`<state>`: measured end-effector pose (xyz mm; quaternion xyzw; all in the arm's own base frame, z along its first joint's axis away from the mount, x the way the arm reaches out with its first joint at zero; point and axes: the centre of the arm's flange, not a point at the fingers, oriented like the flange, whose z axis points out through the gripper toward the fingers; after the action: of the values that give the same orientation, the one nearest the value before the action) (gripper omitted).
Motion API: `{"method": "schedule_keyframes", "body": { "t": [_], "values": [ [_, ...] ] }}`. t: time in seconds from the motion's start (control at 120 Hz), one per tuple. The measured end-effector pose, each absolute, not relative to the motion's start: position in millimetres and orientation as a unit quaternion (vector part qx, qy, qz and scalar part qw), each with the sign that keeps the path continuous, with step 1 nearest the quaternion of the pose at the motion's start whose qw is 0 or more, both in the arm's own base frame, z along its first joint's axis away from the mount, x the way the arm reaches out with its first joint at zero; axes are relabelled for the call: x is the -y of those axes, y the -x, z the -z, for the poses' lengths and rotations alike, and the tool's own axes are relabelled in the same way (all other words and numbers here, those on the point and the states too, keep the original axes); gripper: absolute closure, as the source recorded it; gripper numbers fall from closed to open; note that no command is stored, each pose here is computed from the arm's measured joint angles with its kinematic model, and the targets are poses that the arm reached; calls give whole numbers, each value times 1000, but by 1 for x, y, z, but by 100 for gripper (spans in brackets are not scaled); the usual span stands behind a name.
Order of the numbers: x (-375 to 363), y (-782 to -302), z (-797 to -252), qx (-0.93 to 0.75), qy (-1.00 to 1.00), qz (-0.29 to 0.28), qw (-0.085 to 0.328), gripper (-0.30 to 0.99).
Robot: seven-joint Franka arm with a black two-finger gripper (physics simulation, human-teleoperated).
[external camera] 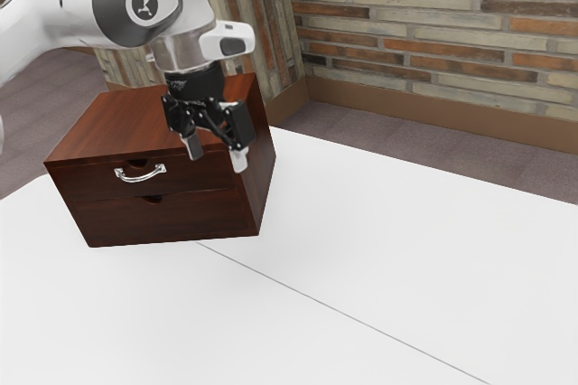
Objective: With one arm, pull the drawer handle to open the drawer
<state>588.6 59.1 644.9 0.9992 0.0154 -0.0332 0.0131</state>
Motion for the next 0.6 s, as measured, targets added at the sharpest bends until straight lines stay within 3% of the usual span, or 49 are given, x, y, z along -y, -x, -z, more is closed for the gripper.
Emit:
{"method": "schedule_keyframes", "body": {
  "t": [0.242,0.383,0.6],
  "values": [
    [-59,-587,-646,-6,-999,38,15,0],
    [-53,-563,-722,-6,-1000,-20,9,0],
    [-52,-558,-724,-13,-1000,-9,11,0]
  ]
}}
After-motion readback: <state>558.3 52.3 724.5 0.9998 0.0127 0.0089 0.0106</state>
